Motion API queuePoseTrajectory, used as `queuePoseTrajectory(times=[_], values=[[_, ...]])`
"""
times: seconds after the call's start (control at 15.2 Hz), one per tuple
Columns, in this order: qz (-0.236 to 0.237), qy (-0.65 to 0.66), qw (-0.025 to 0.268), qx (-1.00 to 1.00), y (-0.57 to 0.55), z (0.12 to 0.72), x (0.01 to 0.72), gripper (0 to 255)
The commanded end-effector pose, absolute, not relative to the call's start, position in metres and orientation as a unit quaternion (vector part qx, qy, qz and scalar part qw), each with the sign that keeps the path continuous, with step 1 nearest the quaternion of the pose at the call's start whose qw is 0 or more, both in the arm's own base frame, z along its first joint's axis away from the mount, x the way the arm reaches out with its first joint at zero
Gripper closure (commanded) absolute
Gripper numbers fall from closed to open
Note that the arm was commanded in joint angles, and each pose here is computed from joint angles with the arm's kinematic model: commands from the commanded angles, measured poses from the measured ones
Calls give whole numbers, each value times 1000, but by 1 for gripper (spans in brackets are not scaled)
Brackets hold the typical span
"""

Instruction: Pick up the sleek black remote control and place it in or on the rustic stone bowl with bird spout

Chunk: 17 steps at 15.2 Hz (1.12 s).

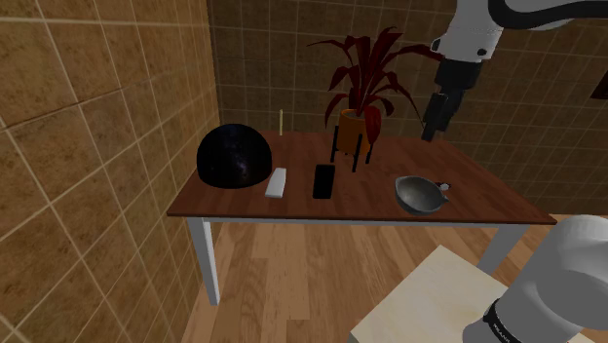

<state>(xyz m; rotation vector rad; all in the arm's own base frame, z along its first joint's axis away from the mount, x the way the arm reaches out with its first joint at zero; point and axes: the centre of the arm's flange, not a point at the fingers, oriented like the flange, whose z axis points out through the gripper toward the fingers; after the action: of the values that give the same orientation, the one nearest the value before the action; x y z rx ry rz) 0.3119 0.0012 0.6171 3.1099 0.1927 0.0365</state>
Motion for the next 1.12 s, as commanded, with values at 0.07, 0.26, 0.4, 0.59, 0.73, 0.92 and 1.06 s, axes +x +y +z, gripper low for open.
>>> queuePoseTrajectory(times=[0.07, 0.26, 0.4, 0.59, 0.73, 0.92, 1.06], values=[[12, 54, 13, 998, 5, 610, 322, 0], [13, 30, 12, 999, 14, 588, 354, 0], [13, 14, 12, 1000, 19, 573, 375, 0], [14, -10, 12, 1000, 25, 551, 407, 0], [14, -25, 12, 1000, 29, 536, 429, 0], [15, -49, 12, 999, 33, 515, 462, 0], [16, -65, 12, 998, 35, 500, 483, 0]])
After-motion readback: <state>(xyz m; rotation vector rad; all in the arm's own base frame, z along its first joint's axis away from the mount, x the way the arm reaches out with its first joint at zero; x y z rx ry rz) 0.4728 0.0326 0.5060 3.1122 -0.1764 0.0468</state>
